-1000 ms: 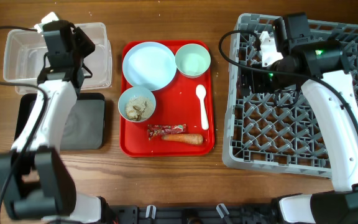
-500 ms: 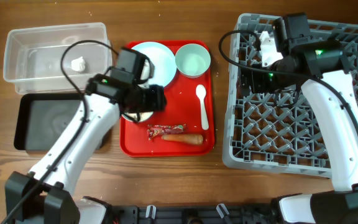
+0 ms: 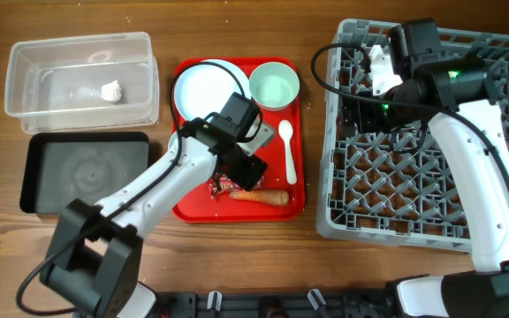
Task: Sort waste into correct bins and load items into the dishwasher rack
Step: 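Grasp the red candy wrapper on the tray with the left gripper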
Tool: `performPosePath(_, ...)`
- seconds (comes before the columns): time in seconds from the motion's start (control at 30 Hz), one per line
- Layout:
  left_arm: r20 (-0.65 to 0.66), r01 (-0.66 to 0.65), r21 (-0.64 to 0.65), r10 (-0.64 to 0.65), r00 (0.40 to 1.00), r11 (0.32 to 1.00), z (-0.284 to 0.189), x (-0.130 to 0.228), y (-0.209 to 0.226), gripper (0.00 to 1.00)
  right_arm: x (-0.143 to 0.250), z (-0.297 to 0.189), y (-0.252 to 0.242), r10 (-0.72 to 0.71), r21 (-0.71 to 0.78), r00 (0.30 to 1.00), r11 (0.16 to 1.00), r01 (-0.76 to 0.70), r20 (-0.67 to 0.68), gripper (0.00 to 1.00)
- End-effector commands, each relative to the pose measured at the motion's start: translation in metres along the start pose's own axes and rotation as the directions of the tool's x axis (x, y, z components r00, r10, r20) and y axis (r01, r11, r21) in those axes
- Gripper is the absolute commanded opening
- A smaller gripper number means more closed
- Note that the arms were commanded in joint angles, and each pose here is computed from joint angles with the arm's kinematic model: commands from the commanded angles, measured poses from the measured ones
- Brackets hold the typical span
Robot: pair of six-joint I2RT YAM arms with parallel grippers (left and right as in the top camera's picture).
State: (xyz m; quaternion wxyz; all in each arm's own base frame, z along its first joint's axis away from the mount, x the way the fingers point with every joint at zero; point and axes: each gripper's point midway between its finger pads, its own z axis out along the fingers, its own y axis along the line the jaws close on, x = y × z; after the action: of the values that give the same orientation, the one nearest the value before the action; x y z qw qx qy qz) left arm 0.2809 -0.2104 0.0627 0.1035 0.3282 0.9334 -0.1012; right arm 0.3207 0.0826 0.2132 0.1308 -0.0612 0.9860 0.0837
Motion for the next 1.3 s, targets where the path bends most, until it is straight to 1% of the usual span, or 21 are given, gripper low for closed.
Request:
performPosePath(0.0, -0.031, -0.029, -0.003, 0.029, 0.999, 1.0, 0.018, 0.003, 0.001, 0.7, -0.003, 0.0, 0.0, -0.001, 0.006, 1.0, 1.0, 0.001, 0.001, 0.96)
performPosePath(0.13, -0.023, -0.031, -0.003, 0.03, 0.999, 1.0, 0.025, -0.001, 0.002, 0.69, -0.003, 0.0, 0.0, -0.001, 0.006, 1.0, 1.0, 0.001, 0.001, 0.96)
performPosePath(0.17, -0.02, -0.033, -0.003, 0.033, 0.999, 0.999, 0.025, -0.002, 0.001, 0.68, -0.003, 0.0, 0.0, -0.001, 0.006, 1.0, 1.0, 0.001, 0.001, 0.96)
performPosePath(0.33, -0.019, -0.036, -0.002, 0.036, 0.999, 0.999, 0.028, -0.003, 0.001, 0.68, -0.003, 0.0, 0.0, -0.001, 0.006, 1.0, 1.0, 0.001, 0.001, 0.96)
performPosePath(0.6, -0.1, -0.026, 0.013, 0.027, 0.995, 1.0, 0.056, 0.011, 0.002, 0.69, -0.003, 0.0, 0.0, -0.002, 0.006, 1.0, 1.0, 0.002, 0.0, 0.96)
performPosePath(0.73, -0.111, -0.024, 0.016, 0.026, 0.994, 1.0, 0.059, 0.014, 0.001, 0.69, -0.003, 0.0, 0.0, -0.001, 0.006, 1.0, 1.0, 0.001, 0.0, 0.96)
performPosePath(0.83, -0.121, -0.02, 0.044, 0.025, 0.992, 0.999, 0.059, 0.016, -0.004, 0.69, -0.003, 0.0, 0.0, -0.002, 0.006, 1.0, 1.0, 0.002, 0.0, 0.96)
performPosePath(0.9, -0.136, -0.022, 0.046, 0.028, 0.99, 0.999, 0.061, 0.022, -0.006, 0.68, -0.003, 0.0, 0.0, -0.001, 0.006, 1.0, 1.0, 0.001, 0.0, 0.96)
performPosePath(0.93, -0.145, -0.023, 0.047, 0.03, 0.989, 0.999, 0.062, 0.025, -0.007, 0.64, -0.003, 0.0, 0.0, -0.001, 0.006, 1.0, 1.0, 0.001, -0.001, 0.96)
performPosePath(1.0, -0.168, -0.024, 0.05, 0.032, 0.985, 0.998, 0.065, 0.035, -0.008, 0.62, -0.003, 0.0, 0.0, -0.001, 0.007, 1.0, 1.0, 0.001, -0.002, 0.96)
performPosePath(1.03, -0.177, -0.022, 0.051, 0.031, 0.984, 0.998, 0.067, 0.039, -0.009, 0.58, -0.002, 0.0, 0.0, -0.002, 0.007, 1.0, 1.0, 0.002, -0.003, 0.96)
performPosePath(1.1, -0.185, -0.021, 0.052, 0.03, 0.982, 0.998, 0.068, 0.042, -0.009, 0.39, -0.002, 0.0, 0.0, -0.002, 0.007, 1.0, 1.0, 0.002, -0.003, 0.96)
performPosePath(1.2, -0.177, -0.019, 0.05, 0.028, 0.984, 0.999, 0.068, 0.04, -0.009, 0.21, -0.002, 0.0, 0.0, -0.002, 0.007, 1.0, 1.0, 0.002, -0.004, 0.96)
performPosePath(1.23, -0.173, -0.02, 0.05, 0.028, 0.985, 0.999, 0.068, 0.039, -0.009, 0.11, -0.002, 0.0, 0.0, -0.002, 0.007, 1.0, 1.0, 0.002, -0.004, 0.96)
performPosePath(1.27, -0.17, -0.021, 0.05, 0.029, 0.985, 0.999, 0.068, 0.039, -0.009, 0.04, -0.002, 0.0, 0.0, -0.002, 0.007, 1.0, 1.0, 0.002, -0.004, 0.96)
